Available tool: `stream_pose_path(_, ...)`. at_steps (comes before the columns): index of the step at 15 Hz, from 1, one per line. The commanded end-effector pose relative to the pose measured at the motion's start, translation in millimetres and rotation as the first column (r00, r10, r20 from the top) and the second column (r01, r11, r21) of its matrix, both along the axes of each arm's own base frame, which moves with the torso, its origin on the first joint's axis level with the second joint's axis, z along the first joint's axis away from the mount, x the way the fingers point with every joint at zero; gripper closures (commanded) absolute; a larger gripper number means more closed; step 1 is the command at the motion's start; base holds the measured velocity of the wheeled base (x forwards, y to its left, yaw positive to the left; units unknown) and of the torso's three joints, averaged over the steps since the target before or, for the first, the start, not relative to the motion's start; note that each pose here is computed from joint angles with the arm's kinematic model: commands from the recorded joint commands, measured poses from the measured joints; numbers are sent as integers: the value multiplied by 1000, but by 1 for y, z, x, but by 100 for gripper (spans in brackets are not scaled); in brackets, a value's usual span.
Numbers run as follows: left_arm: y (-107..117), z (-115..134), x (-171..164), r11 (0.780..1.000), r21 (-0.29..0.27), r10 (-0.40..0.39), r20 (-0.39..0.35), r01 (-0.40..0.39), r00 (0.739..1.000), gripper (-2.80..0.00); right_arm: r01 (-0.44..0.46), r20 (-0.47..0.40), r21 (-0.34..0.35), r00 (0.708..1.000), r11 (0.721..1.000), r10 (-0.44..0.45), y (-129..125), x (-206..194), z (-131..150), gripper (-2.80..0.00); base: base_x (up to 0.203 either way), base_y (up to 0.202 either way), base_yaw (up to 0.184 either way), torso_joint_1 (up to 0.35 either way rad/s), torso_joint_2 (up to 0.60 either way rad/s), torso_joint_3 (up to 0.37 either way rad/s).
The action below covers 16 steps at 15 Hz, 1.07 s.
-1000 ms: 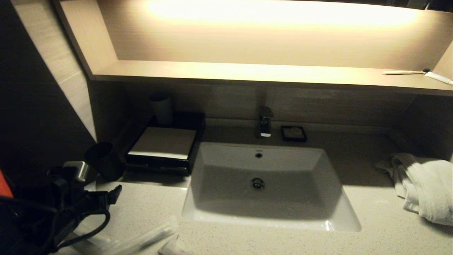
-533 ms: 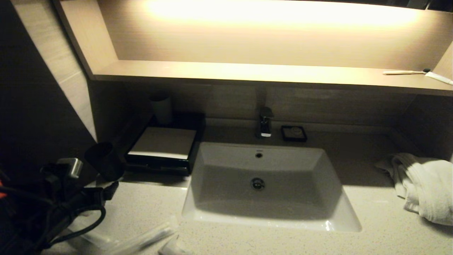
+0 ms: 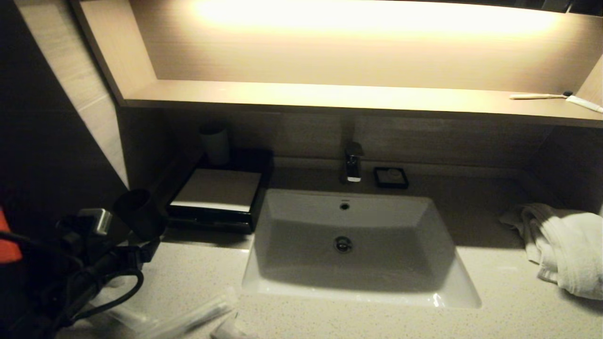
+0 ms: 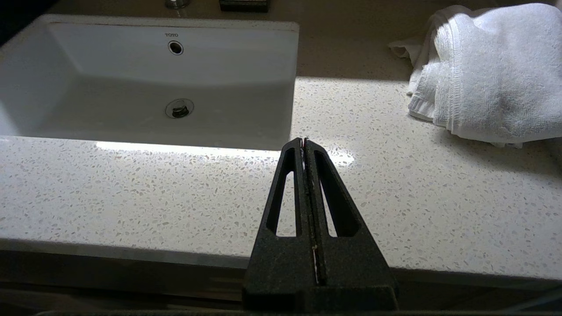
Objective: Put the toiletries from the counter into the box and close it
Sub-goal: Pick up the cup
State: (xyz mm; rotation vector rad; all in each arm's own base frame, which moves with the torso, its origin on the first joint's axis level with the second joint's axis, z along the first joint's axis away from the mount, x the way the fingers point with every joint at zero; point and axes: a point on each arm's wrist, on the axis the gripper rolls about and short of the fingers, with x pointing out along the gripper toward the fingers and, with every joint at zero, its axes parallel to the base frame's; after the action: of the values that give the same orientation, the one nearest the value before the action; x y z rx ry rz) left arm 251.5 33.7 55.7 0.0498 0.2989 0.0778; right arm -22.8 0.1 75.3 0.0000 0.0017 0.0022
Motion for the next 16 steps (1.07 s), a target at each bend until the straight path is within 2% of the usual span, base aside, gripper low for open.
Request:
stream_pose_path(1, 1, -16, 4, 1000, -5, 1, -49, -1, 999, -280, -1, 0, 0, 1000, 1000, 1, 0, 0, 0, 0, 0, 0, 0, 0, 0, 0)
stream_pose_path(16, 2, -7, 22, 1000, -22, -14, 30, 15, 999, -280, -1, 0, 0, 1000, 1000, 1, 0, 0, 0, 0, 0, 0, 0, 0, 0, 0)
